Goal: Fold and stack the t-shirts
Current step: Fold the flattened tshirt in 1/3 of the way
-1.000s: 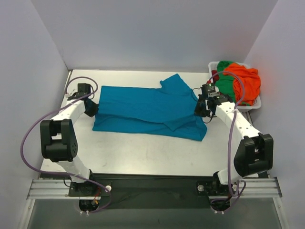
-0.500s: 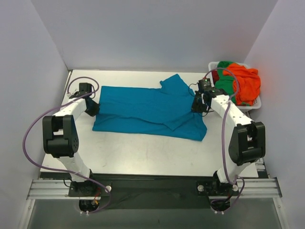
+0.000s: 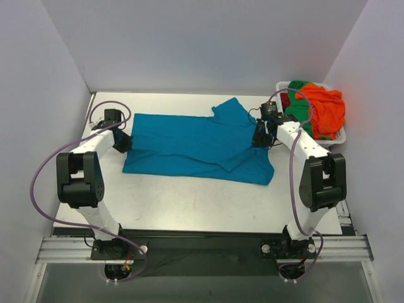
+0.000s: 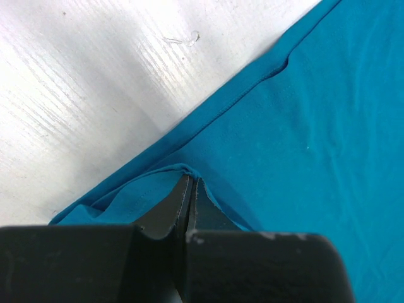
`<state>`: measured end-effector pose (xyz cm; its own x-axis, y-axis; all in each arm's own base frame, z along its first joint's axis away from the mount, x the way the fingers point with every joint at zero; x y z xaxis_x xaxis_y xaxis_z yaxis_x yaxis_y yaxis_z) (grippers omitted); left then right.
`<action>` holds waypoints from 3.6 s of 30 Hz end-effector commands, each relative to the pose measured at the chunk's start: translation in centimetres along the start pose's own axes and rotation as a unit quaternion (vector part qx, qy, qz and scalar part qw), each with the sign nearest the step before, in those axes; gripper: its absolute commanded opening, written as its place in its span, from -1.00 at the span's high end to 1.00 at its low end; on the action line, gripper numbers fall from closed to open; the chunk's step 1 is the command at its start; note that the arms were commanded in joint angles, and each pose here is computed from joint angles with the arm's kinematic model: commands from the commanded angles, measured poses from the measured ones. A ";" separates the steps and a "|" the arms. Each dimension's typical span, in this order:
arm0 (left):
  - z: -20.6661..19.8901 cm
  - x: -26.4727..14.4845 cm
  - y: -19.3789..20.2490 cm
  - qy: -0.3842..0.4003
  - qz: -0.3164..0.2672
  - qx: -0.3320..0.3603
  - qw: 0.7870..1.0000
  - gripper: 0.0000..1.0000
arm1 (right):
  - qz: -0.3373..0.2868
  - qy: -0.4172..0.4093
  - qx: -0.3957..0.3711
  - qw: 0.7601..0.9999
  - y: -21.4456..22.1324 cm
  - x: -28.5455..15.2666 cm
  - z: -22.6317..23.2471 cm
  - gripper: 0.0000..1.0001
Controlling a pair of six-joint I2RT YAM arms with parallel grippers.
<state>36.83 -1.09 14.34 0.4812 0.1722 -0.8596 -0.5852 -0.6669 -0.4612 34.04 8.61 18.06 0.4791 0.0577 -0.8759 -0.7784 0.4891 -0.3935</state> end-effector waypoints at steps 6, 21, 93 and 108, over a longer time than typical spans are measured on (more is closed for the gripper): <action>-0.6 -0.3 -1.8 0.026 -0.027 -0.008 0.999 1.00 | -0.004 -0.003 0.002 1.000 -1.4 0.2 0.4 1.00; -0.3 -2.7 -2.7 0.085 -0.054 0.003 0.995 -0.45 | 0.003 -0.013 -0.014 1.000 -2.1 1.4 1.0 -0.21; 5.5 -7.4 8.5 0.123 -0.027 0.055 0.991 -0.47 | -0.019 -0.065 -0.154 0.986 3.6 5.1 12.2 -0.04; 5.1 -7.7 8.0 0.127 -0.038 0.048 0.990 -0.48 | -0.005 -0.065 -0.171 0.983 5.0 2.6 9.4 -0.01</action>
<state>24.41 -3.92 14.66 0.6121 0.0294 -0.7903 -0.6273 -0.5905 -0.5078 35.13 19.39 18.57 0.5969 0.1572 -0.7868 -0.7971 0.2278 -0.5593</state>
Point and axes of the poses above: each gripper's point midway between its finger pads, its own x axis out along the fingers, its own z axis along the line the jaws close on, y = z × x, the point moved 10 cm from there along -x, back along the fingers, and after that the axes turned 12 degrees about x, right-handed, at the moved point
